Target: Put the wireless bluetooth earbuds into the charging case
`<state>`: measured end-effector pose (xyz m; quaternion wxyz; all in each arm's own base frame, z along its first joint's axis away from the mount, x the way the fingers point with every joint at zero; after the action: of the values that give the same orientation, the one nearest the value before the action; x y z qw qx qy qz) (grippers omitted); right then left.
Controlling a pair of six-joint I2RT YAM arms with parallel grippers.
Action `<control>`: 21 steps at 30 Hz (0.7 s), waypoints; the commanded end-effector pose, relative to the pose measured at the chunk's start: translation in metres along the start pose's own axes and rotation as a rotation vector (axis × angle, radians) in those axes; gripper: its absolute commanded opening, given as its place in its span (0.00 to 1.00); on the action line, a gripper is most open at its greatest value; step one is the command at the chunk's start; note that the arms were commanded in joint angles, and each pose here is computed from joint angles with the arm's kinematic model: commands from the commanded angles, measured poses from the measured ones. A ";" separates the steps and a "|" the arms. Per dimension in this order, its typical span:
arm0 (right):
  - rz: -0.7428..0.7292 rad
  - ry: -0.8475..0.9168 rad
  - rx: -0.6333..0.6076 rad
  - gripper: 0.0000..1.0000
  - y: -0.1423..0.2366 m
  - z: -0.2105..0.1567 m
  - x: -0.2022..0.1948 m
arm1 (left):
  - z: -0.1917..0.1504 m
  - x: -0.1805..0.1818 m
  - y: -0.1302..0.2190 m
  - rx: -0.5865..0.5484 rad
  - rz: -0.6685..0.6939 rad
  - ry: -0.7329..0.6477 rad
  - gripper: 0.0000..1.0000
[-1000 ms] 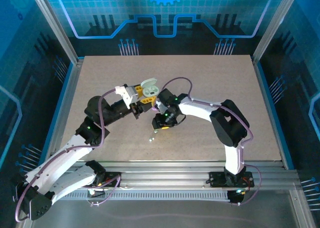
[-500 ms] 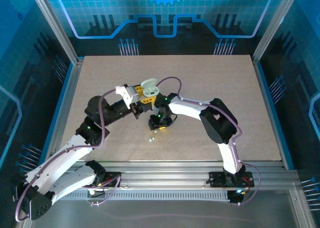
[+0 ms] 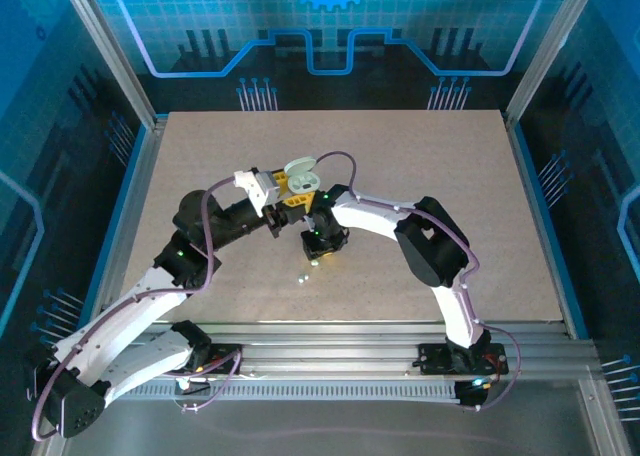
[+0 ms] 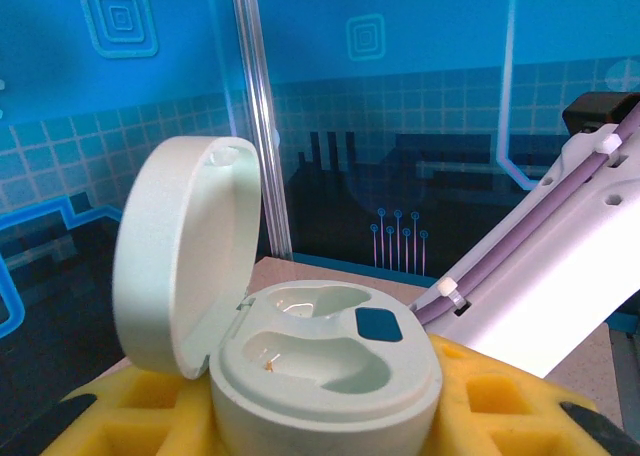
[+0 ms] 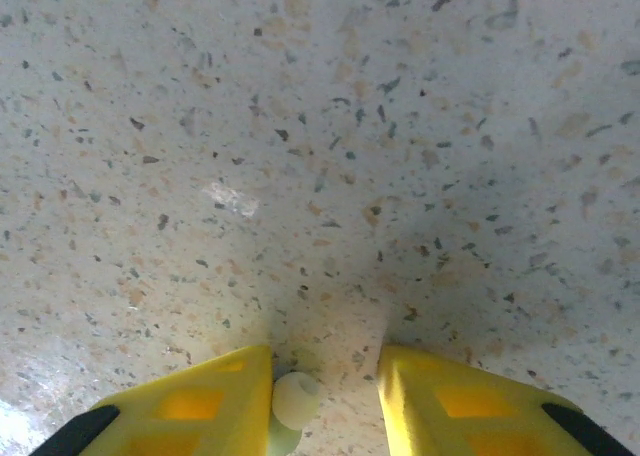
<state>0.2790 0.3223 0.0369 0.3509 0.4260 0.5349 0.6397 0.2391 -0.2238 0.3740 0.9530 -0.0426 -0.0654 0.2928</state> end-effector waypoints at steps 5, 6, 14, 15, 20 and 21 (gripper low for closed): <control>-0.059 0.000 0.023 0.35 0.016 -0.016 -0.010 | 0.007 0.000 0.002 -0.021 -0.003 -0.014 0.35; -0.055 -0.004 0.025 0.36 0.018 -0.017 -0.010 | 0.008 0.000 0.002 -0.022 -0.003 -0.014 0.35; -0.064 -0.030 0.048 0.35 0.020 -0.030 -0.021 | 0.008 -0.001 0.004 -0.024 -0.002 -0.013 0.35; -0.064 -0.031 0.053 0.35 0.019 -0.032 -0.021 | 0.008 -0.001 0.004 -0.025 -0.002 -0.013 0.35; -0.037 -0.040 0.070 0.36 0.019 -0.040 -0.019 | 0.009 -0.001 0.003 -0.027 -0.004 -0.013 0.35; -0.035 -0.042 0.062 0.36 0.021 -0.039 -0.019 | 0.009 -0.001 0.003 -0.026 -0.003 -0.013 0.35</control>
<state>0.2550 0.2909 0.0389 0.3579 0.4294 0.5632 0.6086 0.2388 -0.2238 0.3743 0.9531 -0.0431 -0.0654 0.2924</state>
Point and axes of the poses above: each hand's point on the last joint's axis, 136 mm out from that joint toward the fingers, its own y axis back along the fingers, its own x axis along the line the jaws close on, z = x × y, the point moved 2 cm from there along y, back along the fingers
